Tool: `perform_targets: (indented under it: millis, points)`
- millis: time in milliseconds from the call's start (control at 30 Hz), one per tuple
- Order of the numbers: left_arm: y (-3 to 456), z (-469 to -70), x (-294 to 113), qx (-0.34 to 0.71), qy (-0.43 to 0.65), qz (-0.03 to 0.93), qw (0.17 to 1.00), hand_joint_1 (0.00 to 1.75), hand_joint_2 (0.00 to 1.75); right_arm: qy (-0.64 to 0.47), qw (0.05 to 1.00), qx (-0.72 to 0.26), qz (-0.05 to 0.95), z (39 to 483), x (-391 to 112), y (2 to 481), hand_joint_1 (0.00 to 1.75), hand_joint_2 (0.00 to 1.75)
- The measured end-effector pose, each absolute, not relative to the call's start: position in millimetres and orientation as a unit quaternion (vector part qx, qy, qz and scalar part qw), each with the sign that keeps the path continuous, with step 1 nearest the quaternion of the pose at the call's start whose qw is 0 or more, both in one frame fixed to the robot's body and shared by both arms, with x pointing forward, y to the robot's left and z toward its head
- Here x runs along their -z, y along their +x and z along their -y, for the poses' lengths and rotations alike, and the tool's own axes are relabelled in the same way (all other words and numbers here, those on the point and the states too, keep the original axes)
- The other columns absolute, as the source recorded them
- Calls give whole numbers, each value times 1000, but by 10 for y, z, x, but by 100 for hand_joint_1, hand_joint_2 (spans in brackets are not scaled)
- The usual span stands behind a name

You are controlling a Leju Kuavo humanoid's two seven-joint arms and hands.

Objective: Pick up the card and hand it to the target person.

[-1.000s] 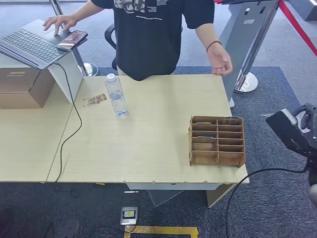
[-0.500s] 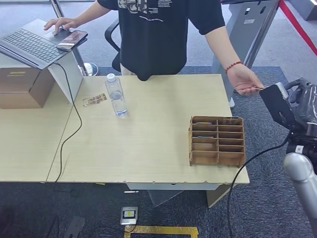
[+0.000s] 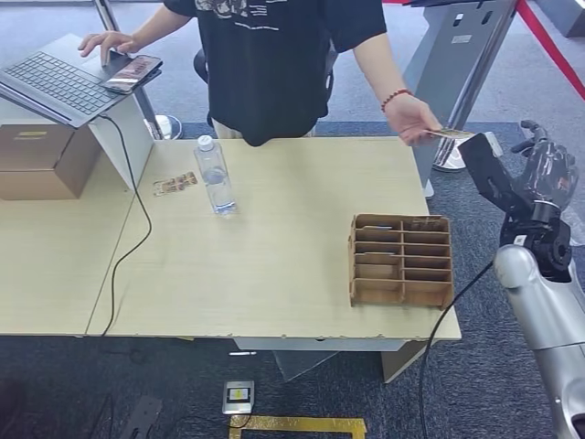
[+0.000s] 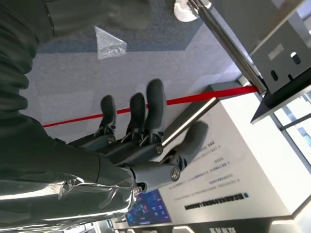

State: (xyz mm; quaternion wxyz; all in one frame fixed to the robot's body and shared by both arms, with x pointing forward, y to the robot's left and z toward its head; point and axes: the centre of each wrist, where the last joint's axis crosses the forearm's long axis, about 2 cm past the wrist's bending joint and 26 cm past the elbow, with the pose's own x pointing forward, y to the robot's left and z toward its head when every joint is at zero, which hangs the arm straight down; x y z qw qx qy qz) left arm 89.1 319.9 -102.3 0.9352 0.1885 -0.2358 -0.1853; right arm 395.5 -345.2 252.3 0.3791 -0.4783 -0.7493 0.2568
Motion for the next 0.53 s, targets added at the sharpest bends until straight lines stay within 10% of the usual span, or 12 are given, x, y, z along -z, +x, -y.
perform_targets:
  millis: [533]
  points:
    - [794, -3211, 1041, 183, 188, 228, 938, 0, 175, -341, 482, -195, 783, 3531, -2166, 3709, 0, 175]
